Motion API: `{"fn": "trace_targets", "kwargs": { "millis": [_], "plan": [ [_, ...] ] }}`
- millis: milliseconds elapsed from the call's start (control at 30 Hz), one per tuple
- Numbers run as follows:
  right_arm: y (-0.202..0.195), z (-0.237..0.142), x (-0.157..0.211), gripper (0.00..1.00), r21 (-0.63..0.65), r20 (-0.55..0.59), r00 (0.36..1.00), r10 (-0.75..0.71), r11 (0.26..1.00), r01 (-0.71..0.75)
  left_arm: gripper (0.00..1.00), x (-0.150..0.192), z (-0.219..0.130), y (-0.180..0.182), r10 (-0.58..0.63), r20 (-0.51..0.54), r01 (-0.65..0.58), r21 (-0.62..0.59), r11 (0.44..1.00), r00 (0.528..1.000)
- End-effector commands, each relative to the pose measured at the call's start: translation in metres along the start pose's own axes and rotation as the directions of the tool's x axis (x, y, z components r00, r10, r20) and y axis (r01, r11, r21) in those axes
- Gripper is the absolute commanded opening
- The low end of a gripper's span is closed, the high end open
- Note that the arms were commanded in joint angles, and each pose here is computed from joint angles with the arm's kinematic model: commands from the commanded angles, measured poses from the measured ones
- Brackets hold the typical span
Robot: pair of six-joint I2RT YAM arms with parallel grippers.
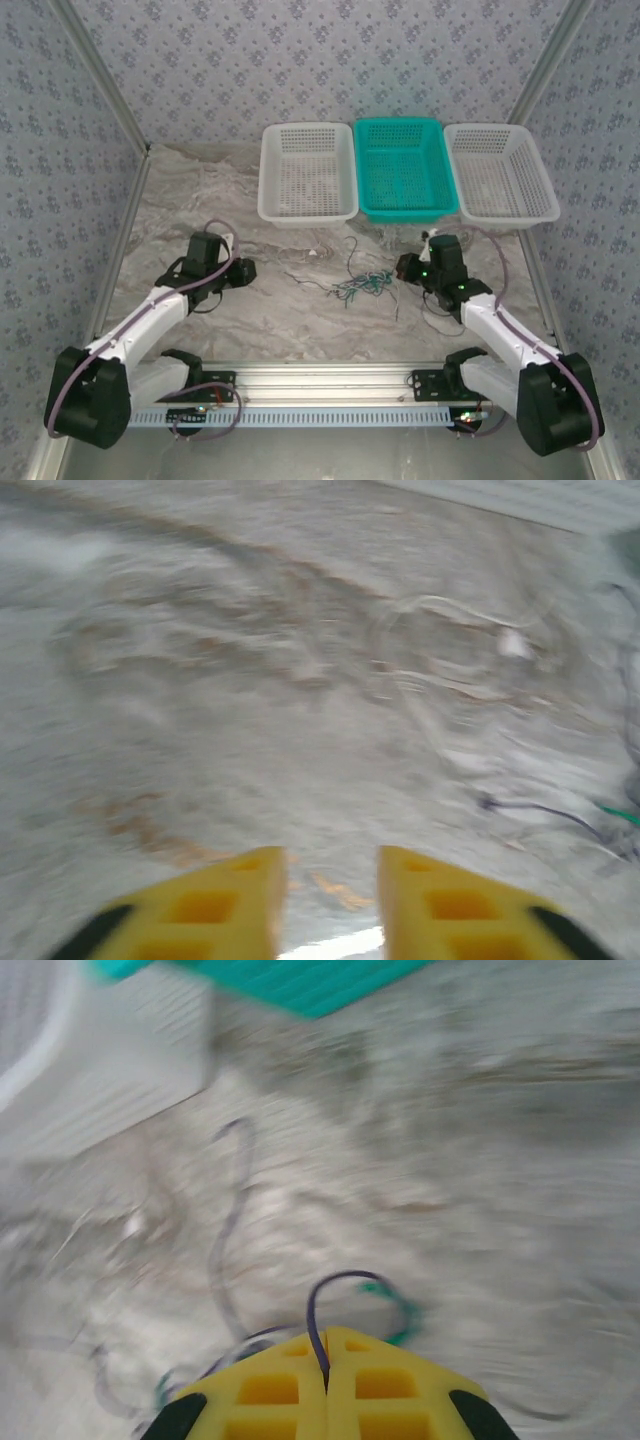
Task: Untangle the cables
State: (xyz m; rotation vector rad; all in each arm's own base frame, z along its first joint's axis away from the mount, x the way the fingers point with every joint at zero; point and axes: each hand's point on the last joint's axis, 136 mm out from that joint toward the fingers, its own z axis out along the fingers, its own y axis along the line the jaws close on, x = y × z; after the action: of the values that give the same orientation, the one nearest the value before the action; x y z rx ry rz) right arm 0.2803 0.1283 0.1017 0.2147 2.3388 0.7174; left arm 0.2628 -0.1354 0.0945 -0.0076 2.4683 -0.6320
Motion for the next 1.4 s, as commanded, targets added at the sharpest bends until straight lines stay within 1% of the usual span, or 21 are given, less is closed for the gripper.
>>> {"fn": "trace_targets", "kwargs": {
  "millis": [0,67,167,233,300,367,467,567,600,733,800,867,1033,1067,1133,1200,1233,1300,1367],
  "plan": [
    [0.065,-0.004,-0.006,0.0,-0.225,-0.005,0.984,-0.177,0.959,0.171,0.56,-0.022,-0.017,-0.057,0.127,0.101,-0.144,0.185,0.972,0.987],
    [0.085,-0.003,-0.003,0.0,-0.3,-0.027,0.982,-0.189,0.938,0.172,0.61,-0.026,-0.023,-0.085,0.189,0.13,-0.216,0.237,0.947,0.973],
    [0.109,-0.008,-0.005,0.0,-0.401,-0.032,0.981,-0.189,0.902,0.16,0.63,-0.022,-0.024,-0.127,0.289,0.147,-0.322,0.308,0.895,0.946],
    [0.124,-0.014,-0.01,0.0,-0.458,-0.025,0.982,-0.186,0.875,0.154,0.64,-0.012,-0.02,-0.156,0.365,0.143,-0.392,0.358,0.848,0.92],
    [0.136,-0.021,-0.014,0.0,-0.496,-0.022,0.981,-0.191,0.854,0.155,0.65,-0.005,-0.009,-0.169,0.41,0.131,-0.429,0.361,0.828,0.902],
    [0.149,-0.028,-0.015,0.0,-0.531,-0.025,0.98,-0.198,0.833,0.155,0.66,-0.003,0.002,-0.174,0.426,0.127,-0.442,0.361,0.821,0.896],
    [0.158,-0.033,-0.015,0.0,-0.54,-0.027,0.978,-0.206,0.827,0.159,0.68,0.0,0.014,-0.182,0.43,0.126,-0.443,0.398,0.804,0.894],
    [0.166,-0.035,-0.013,0.0,-0.55,-0.022,0.975,-0.219,0.817,0.171,0.69,-0.003,0.032,-0.181,0.425,0.098,-0.429,0.368,0.825,0.9],
    [0.168,-0.034,-0.012,0.0,-0.553,-0.023,0.975,-0.223,0.815,0.174,0.69,-0.003,0.038,-0.185,0.423,0.092,-0.425,0.376,0.823,0.901],
    [0.168,-0.03,-0.009,0.0,-0.545,-0.032,0.976,-0.216,0.822,0.164,0.7,0.002,0.054,-0.214,0.436,0.096,-0.428,0.462,0.777,0.895],
    [0.165,-0.029,-0.009,0.0,-0.536,-0.033,0.977,-0.211,0.829,0.161,0.7,0.01,0.065,-0.223,0.45,0.089,-0.434,0.483,0.761,0.888],
    [0.163,-0.028,-0.009,0.0,-0.526,-0.034,0.978,-0.205,0.836,0.157,0.69,0.016,0.076,-0.226,0.451,0.073,-0.426,0.491,0.76,0.889],
    [0.155,-0.026,-0.012,0.0,-0.494,-0.028,0.983,-0.183,0.857,0.145,0.57,0.032,0.098,-0.215,0.437,0.014,-0.391,0.474,0.789,0.899],
    [0.152,-0.026,-0.014,0.0,-0.485,-0.023,0.984,-0.175,0.863,0.142,0.52,0.035,0.102,-0.212,0.437,0.001,-0.388,0.461,0.798,0.9],
    [0.143,-0.023,-0.018,0.0,-0.45,-0.016,0.987,-0.158,0.883,0.134,0.36,0.041,0.107,-0.205,0.436,-0.023,-0.382,0.443,0.811,0.9],
    [0.123,-0.018,-0.025,0.0,-0.367,-0.024,0.996,-0.091,0.927,0.076,0.2,0.044,0.11,-0.196,0.428,-0.044,-0.373,0.414,0.83,0.903],
    [0.115,-0.016,-0.028,0.0,-0.337,-0.024,0.997,-0.071,0.94,0.059,0.15,0.046,0.11,-0.193,0.426,-0.049,-0.371,0.407,0.834,0.904],
    [0.092,-0.015,-0.035,0.0,-0.269,-0.013,1.0,-0.01,0.963,0.006,0.1,0.052,0.11,-0.186,0.42,-0.065,-0.363,0.394,0.844,0.905],
    [0.067,-0.018,-0.043,0.0,-0.202,0.008,0.998,0.061,0.978,-0.058,0.08,0.059,0.109,-0.174,0.409,-0.086,-0.351,0.372,0.859,0.909]
  ]
}}
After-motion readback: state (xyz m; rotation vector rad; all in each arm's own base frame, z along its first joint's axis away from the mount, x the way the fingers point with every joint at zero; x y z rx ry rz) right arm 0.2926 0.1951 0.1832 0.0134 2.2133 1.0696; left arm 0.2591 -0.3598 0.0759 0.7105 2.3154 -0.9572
